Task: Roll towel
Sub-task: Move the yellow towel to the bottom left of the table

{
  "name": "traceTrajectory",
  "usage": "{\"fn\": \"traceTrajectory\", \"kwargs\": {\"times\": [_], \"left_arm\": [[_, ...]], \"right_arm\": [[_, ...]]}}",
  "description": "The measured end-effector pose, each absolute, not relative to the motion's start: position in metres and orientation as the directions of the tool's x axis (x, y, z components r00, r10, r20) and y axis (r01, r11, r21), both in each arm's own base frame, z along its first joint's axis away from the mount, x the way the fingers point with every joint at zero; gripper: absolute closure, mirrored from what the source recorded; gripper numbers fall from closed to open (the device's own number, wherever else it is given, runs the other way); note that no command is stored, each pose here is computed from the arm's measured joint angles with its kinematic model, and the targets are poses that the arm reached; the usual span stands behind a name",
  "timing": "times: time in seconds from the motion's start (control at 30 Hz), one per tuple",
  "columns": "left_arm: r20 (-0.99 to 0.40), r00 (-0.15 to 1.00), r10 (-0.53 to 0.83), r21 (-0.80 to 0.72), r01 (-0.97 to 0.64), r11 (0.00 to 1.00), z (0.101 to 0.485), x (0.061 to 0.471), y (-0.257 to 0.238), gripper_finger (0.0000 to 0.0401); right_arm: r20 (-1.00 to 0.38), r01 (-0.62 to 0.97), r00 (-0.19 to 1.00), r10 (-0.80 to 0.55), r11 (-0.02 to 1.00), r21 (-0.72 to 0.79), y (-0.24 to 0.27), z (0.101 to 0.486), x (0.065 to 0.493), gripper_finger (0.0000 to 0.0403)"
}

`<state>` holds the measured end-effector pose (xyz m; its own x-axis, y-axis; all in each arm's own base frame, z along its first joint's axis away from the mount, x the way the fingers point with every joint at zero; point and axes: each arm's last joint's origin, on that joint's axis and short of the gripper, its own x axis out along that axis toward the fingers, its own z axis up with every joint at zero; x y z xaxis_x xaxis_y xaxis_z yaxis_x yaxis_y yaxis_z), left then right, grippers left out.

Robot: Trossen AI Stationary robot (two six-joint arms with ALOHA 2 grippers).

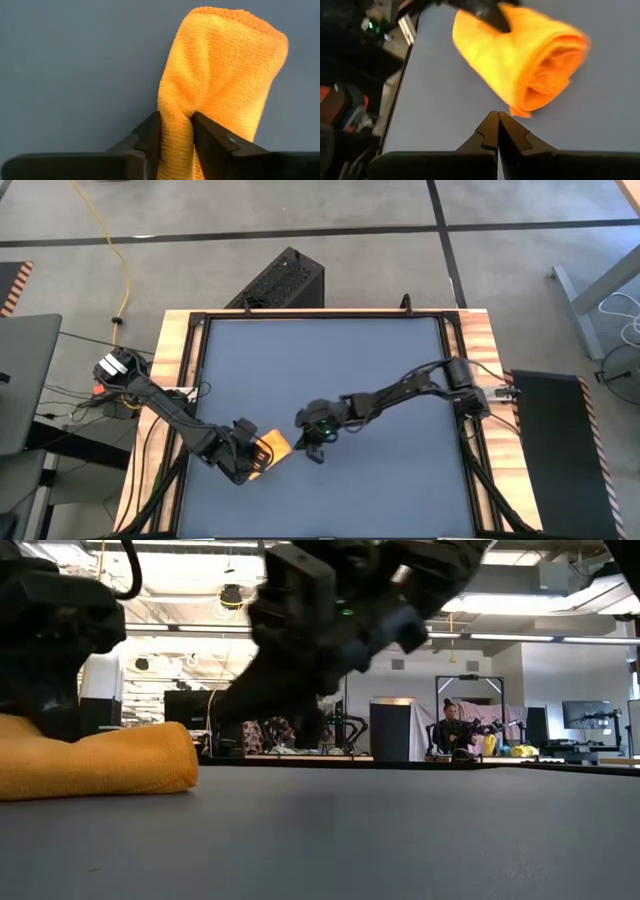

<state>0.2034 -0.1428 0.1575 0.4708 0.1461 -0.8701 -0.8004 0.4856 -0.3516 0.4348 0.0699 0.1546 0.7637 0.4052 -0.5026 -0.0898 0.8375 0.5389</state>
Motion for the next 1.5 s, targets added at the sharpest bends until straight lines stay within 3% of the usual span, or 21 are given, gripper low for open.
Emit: {"fn": "traceTrajectory", "kwargs": {"times": [0.3, 0.57, 0.77, 1.03, 1.27, 1.5], "left_arm": [[-0.852, 0.496, 0.166, -0.335, -0.761, 0.555, 0.173, 0.196, -0.136, 0.0256], [-0.781, 0.58, 0.232, -0.359, -0.72, 0.594, 0.201, 0.192, -0.114, 0.0254], [-0.805, 0.543, 0.239, -0.297, -0.717, 0.631, 0.201, 0.209, -0.087, 0.0254], [-0.804, 0.548, 0.229, -0.287, -0.696, 0.658, 0.203, 0.228, -0.051, 0.0255], [-0.829, 0.531, 0.177, -0.274, -0.661, 0.699, 0.208, 0.229, -0.025, 0.0257], [-0.855, 0.446, 0.266, -0.204, -0.76, 0.617, 0.228, 0.193, 0.006, 0.0257]], "right_arm": [[-0.583, -0.108, 0.702, 0.409, 0.871, 0.48, 0.082, 0.163, 0.448, 0.0379], [-0.576, -0.088, 0.706, 0.412, 0.858, 0.506, 0.083, 0.142, 0.455, 0.0379], [-0.557, -0.087, 0.72, 0.413, 0.851, 0.518, 0.08, 0.134, 0.459, 0.0379], [-0.564, -0.035, 0.773, 0.292, 0.906, 0.422, 0.071, 0.131, 0.465, 0.0379], [-0.563, -0.029, 0.777, 0.28, 0.911, 0.412, 0.068, 0.109, 0.496, 0.0379], [-0.51, -0.154, 0.828, 0.235, 0.968, 0.197, 0.074, 0.121, 0.534, 0.0379]]}}
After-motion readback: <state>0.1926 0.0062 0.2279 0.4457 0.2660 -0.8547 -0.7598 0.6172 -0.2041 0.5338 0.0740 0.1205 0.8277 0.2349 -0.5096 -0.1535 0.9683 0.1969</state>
